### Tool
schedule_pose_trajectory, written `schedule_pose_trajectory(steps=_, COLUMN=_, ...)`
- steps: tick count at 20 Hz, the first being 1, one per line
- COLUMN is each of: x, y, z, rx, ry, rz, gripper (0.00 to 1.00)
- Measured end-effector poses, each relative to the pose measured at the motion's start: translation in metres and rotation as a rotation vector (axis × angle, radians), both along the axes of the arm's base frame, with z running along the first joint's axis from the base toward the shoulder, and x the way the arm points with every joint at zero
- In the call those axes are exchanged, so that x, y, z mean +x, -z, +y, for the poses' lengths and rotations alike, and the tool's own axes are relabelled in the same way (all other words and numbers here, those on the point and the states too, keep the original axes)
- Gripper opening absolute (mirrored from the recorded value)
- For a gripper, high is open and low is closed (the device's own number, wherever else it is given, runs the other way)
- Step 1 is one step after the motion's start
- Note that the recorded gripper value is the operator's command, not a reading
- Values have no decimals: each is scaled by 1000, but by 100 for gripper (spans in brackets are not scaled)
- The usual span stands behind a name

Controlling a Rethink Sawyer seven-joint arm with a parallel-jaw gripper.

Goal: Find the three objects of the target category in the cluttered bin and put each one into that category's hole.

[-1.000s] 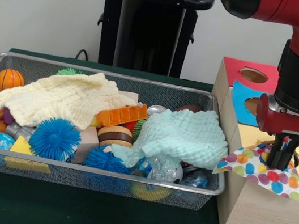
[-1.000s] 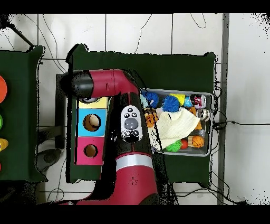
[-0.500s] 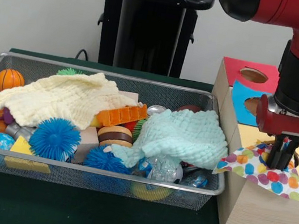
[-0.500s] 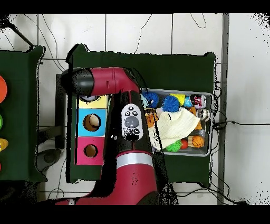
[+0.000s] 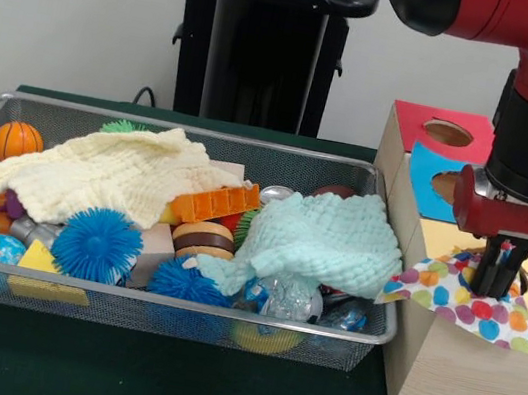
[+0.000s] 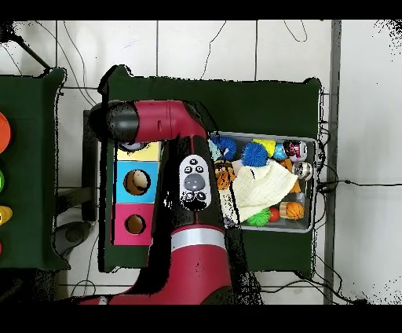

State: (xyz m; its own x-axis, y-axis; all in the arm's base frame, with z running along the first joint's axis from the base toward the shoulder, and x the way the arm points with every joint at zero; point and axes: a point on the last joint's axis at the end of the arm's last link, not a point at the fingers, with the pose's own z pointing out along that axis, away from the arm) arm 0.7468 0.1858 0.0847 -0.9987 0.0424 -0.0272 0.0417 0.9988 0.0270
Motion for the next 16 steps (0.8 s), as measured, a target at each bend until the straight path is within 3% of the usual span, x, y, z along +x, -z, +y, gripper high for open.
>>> schedule_pose_trajectory(steps=16, x=-2, y=0, z=2, rx=9, ry=12, rz=9, gripper=0)
